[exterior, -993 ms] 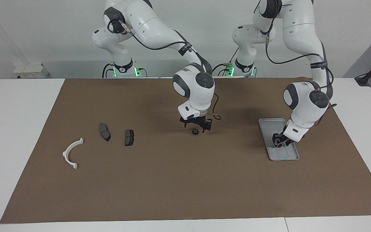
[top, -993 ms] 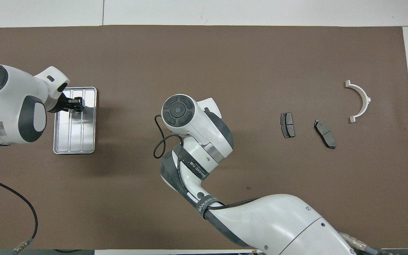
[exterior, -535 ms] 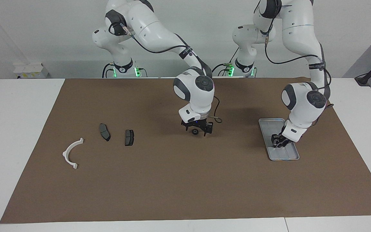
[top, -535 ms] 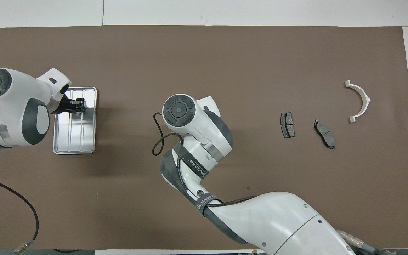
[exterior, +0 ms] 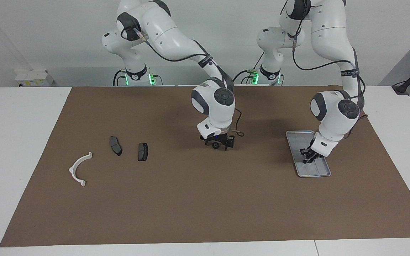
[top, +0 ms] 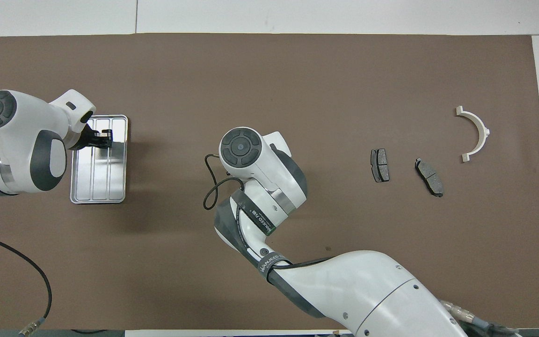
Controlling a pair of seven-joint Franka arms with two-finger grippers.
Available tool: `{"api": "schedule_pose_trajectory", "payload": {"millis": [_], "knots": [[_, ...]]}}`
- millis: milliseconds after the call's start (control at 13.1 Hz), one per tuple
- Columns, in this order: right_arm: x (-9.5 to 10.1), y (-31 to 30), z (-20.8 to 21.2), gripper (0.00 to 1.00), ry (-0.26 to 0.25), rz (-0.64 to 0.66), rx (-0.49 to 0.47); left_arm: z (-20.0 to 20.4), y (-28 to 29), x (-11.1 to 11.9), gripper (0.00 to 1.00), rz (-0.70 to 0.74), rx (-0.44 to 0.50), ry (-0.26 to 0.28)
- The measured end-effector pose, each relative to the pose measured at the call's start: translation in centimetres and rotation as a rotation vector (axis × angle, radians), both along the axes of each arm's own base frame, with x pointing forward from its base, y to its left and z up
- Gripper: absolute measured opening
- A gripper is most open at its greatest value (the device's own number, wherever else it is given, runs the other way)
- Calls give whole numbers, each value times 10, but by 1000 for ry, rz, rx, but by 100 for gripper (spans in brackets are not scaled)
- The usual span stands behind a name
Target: Place bearing gear from tray to pile
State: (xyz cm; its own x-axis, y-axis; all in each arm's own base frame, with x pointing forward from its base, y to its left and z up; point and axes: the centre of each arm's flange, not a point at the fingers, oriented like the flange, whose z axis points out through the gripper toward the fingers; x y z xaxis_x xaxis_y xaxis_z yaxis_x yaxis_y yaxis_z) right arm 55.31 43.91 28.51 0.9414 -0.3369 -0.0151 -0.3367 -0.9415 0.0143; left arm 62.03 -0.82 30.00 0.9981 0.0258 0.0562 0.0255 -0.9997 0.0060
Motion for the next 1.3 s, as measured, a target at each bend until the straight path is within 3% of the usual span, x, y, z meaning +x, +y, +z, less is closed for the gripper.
{"api": "schedule_pose_trajectory", "payload": {"millis": [229,458,535,841,1070,1299], "knots": [[0,0,0,94,8,-2,8,6,1,2,24,21,0,13],[-1,-1,-2,89,10,-2,7,38,2,8,24,47,0,37],[-1,-1,-2,81,11,-2,6,51,3,7,24,56,1,46],[0,-1,-1,69,8,-1,10,83,0,6,24,129,-10,47],[1,-3,3,35,4,1,14,83,-2,6,24,153,-23,49],[1,-3,3,35,4,17,15,83,-12,5,24,191,-29,52]]}}
